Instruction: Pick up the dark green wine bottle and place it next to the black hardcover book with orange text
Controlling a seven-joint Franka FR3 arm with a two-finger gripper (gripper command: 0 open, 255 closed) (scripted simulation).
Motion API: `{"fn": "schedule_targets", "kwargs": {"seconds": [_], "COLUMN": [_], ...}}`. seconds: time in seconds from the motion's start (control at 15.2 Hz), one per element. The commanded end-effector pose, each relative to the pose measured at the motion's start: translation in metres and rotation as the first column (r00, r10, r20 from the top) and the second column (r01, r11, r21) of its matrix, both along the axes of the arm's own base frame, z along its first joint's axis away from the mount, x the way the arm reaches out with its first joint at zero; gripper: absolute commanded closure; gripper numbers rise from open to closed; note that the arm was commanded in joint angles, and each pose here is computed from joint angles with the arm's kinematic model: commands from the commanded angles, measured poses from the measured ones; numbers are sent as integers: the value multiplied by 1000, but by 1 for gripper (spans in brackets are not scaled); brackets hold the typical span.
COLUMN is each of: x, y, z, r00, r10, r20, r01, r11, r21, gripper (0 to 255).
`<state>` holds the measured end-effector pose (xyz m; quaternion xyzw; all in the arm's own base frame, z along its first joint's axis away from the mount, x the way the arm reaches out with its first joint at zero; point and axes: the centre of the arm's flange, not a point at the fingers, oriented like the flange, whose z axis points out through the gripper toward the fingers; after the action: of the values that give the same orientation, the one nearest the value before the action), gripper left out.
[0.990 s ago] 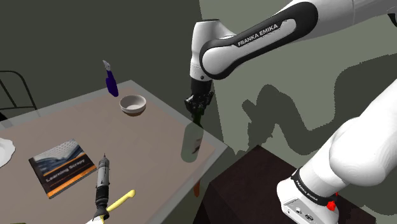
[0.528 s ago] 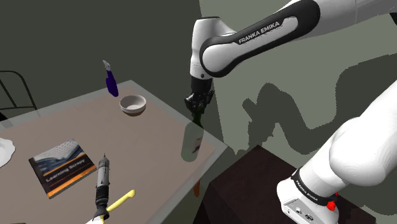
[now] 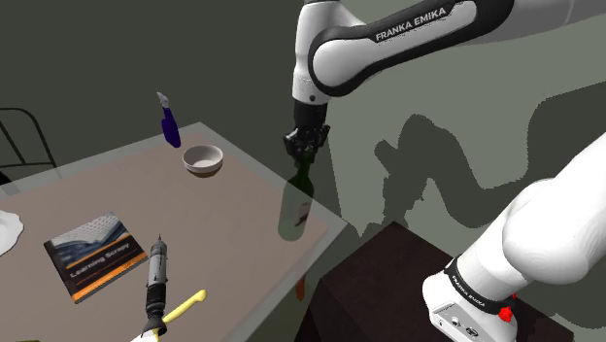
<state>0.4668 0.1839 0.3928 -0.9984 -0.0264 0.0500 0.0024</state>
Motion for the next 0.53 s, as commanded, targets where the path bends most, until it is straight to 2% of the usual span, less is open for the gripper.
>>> {"fn": "schedule_targets", "kwargs": {"seconds": [0.0,0.46], "x": [1,1], "y": [-1,-1], "z": [11,48], "r00": [1000,1000], "r10": [0,0], "r20": [0,0], "r01": [0,0], "r11": [1000,1000], "r21": [0,0], "gripper": [255,255]}}
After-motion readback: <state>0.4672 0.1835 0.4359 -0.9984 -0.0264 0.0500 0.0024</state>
